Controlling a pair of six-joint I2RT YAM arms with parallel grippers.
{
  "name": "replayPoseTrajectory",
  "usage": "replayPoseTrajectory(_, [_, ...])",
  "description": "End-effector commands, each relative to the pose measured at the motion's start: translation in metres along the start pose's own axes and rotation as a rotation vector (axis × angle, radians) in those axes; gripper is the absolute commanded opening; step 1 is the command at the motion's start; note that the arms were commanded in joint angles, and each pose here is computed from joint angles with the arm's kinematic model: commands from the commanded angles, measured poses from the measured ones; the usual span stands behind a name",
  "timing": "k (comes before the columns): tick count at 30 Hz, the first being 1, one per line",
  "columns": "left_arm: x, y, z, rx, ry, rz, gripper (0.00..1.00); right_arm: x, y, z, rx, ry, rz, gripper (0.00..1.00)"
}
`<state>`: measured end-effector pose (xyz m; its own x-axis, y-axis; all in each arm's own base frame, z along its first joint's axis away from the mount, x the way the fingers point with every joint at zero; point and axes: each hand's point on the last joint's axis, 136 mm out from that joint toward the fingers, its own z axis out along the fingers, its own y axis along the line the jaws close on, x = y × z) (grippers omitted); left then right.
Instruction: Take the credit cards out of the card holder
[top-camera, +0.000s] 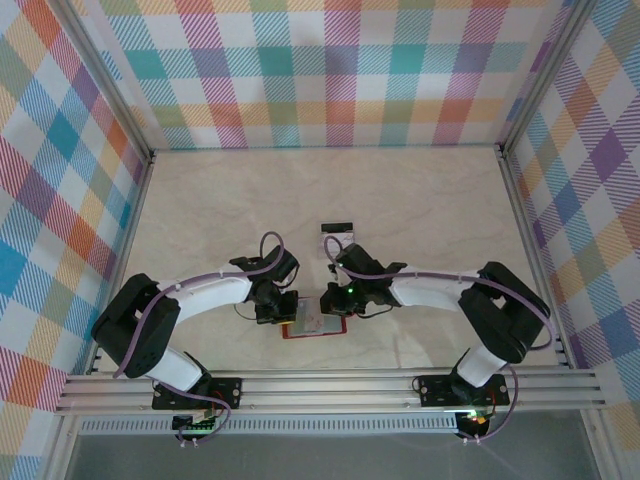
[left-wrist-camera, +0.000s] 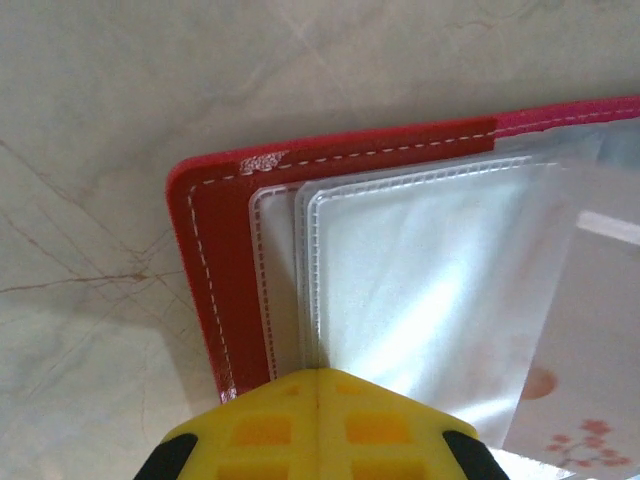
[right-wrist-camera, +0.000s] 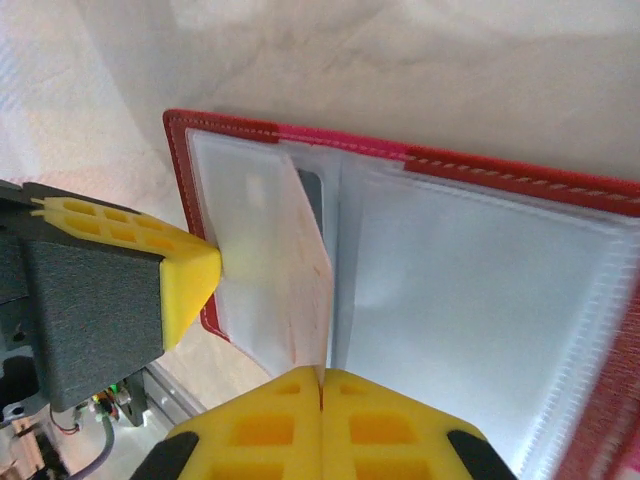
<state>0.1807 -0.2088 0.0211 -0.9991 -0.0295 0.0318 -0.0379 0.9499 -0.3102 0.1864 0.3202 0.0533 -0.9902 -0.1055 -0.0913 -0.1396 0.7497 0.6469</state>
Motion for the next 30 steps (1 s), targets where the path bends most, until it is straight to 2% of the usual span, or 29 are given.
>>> replayPoseTrajectory(1, [0.009,0.017,0.012,-0.092,0.042,-0.015,0.03,0.004,-0.024,-0.017,0.100,-0.010,-0.005,0.06])
replayPoseTrajectory(8, [-0.004,0.001,-0.002,-0.045,-0.026,0.010,0.03,-0.007,-0.016,-0.052,0.150,-0.077,-0.105,0.00])
replayPoseTrajectory(13, [-0.015,-0.007,-0.022,-0.026,-0.099,0.026,0.06,-0.029,-0.009,-0.080,0.242,-0.162,-0.296,0.00])
replayPoseTrajectory(19, [-0.019,-0.006,-0.032,-0.010,-0.141,0.018,0.08,-0.062,0.008,-0.104,0.350,-0.208,-0.710,0.00])
replayPoseTrajectory(24, [-0.019,0.002,-0.028,-0.004,-0.133,-0.006,0.08,-0.087,0.015,-0.117,0.433,-0.148,-1.103,0.00])
replayPoseTrajectory(30, [-0.013,0.018,-0.018,0.013,-0.099,-0.049,0.09,-0.117,0.011,-0.124,0.517,-0.041,-1.374,0.00])
